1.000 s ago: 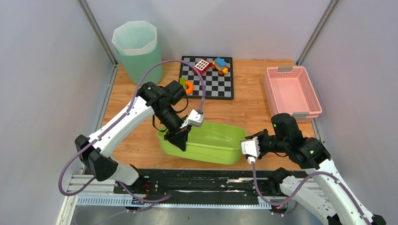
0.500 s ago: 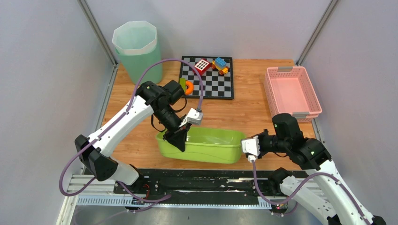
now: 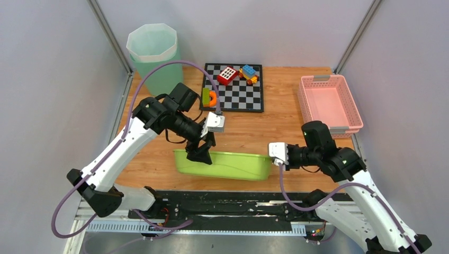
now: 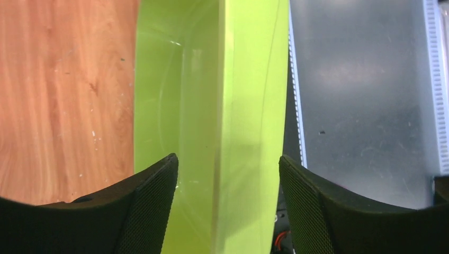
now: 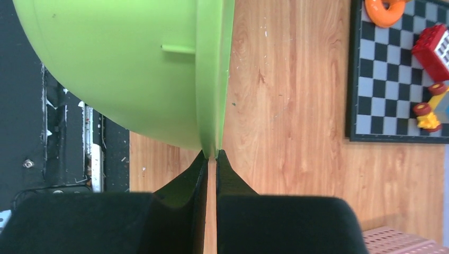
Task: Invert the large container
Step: Turn the container upside down at the center of the board.
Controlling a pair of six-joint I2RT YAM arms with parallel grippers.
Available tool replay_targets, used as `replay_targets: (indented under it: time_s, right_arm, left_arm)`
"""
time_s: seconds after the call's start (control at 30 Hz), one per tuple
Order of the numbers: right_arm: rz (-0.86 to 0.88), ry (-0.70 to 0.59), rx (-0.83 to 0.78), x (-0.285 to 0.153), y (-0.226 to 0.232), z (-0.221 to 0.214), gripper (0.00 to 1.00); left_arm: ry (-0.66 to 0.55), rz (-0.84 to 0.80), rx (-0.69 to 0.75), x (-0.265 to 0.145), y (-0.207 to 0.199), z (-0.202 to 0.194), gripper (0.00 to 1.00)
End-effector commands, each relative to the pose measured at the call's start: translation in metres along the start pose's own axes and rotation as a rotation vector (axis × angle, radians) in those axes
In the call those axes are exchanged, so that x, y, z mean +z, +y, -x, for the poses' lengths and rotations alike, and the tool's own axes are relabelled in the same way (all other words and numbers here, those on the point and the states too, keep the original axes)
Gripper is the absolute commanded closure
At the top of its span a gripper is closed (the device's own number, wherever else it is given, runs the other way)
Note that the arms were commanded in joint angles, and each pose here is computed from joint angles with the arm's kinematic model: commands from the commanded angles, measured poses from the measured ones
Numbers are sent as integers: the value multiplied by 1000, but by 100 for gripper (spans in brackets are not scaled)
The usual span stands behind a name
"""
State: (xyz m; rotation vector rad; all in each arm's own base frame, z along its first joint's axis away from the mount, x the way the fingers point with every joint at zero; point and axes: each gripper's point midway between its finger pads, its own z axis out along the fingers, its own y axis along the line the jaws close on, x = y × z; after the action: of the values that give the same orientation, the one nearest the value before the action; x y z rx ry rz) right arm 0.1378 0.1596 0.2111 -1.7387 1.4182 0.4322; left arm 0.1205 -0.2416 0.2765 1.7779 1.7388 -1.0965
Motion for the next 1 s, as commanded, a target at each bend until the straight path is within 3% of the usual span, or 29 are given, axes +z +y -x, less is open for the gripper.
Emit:
replay_targets:
  time_s: [0.0,0.23,0.6,0.97]
  right_arm:
    - [6,-66,107,2,-8,14,98]
    - [25,-136,259,5,-23,11,98]
    - [80,-233,486,6,-44,11,98]
    - [173,-282,684,13,-57,7,98]
  left_arm:
    - [-49,167,24,-11,25,17,22]
    - [-128,394,72,-38,50,40,0]
    - [-216,762,-28,-82,98,47,0]
    - [-258,929,-126,-106,128,34,0]
